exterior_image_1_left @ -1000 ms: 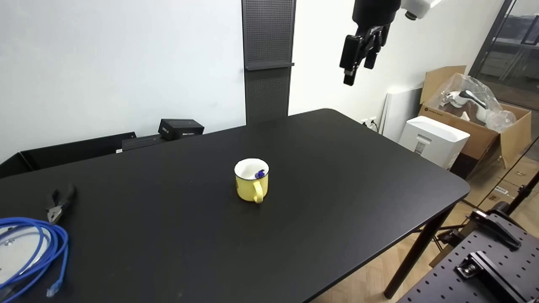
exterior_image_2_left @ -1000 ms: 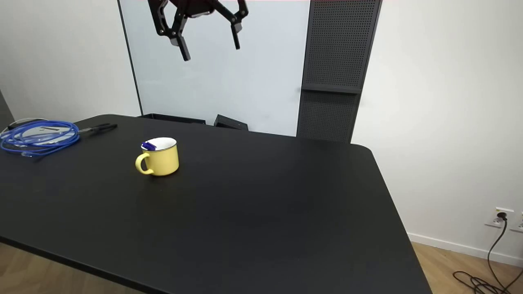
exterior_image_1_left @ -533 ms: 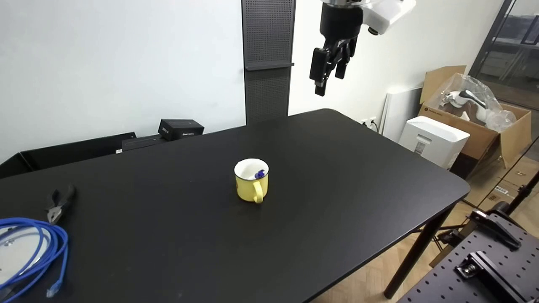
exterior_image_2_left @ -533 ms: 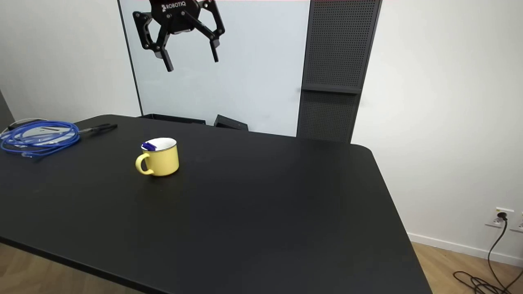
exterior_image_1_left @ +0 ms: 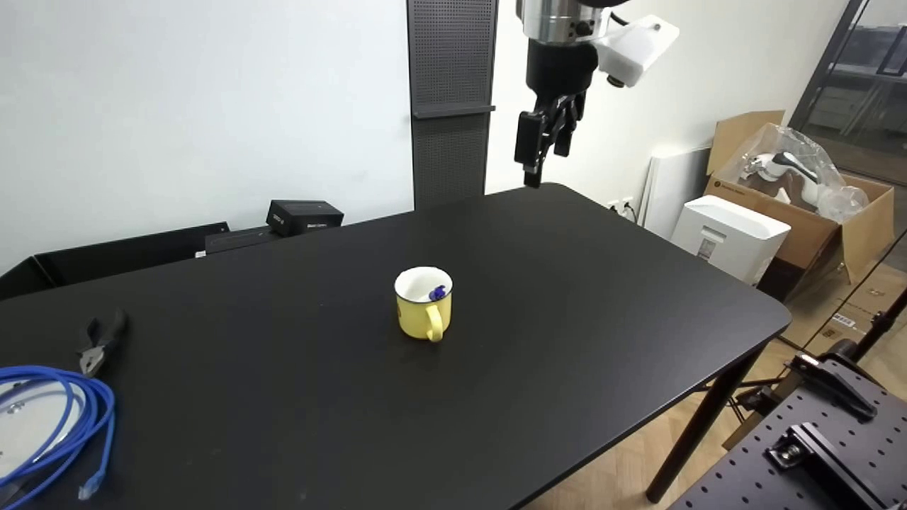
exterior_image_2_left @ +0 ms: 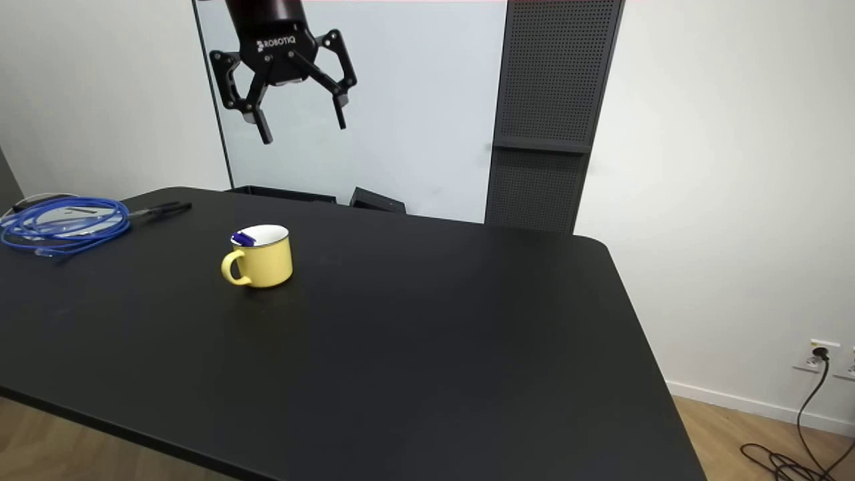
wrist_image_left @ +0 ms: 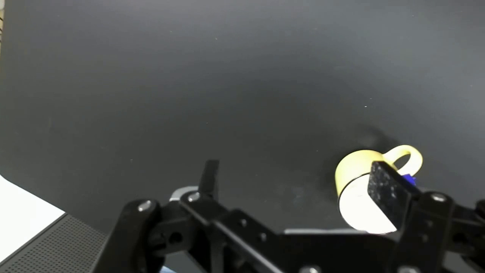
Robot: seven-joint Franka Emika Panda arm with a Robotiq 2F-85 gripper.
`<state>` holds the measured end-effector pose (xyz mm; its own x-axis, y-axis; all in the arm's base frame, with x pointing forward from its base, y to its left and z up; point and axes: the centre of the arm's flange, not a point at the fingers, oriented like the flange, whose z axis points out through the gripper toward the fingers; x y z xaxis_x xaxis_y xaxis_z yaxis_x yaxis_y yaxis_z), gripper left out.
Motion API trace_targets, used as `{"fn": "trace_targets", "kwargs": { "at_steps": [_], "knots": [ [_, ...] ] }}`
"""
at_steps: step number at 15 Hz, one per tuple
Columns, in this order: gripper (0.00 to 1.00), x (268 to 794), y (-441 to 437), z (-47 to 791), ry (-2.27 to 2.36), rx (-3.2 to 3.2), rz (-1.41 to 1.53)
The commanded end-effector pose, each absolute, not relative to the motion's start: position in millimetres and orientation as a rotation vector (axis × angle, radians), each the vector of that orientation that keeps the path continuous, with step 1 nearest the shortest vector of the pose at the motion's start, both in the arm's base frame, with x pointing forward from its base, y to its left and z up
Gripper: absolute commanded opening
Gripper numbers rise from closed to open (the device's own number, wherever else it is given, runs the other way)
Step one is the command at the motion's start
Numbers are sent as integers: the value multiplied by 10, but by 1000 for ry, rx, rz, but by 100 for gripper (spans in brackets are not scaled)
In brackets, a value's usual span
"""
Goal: Take the marker out of the mug and put it on the table
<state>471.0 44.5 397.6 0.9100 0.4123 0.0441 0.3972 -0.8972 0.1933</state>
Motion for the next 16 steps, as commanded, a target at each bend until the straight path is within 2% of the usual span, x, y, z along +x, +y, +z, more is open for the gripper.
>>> {"fn": "trace_targets", "kwargs": {
  "at_steps": [1, 9, 16],
  "knots": [
    [100, 4884, 823, 3633, 734, 2880, 84],
    [100, 5033, 1650, 3107, 930, 2841, 150],
    [100, 5085, 1900, 2840, 956, 2869, 216]
  ]
}}
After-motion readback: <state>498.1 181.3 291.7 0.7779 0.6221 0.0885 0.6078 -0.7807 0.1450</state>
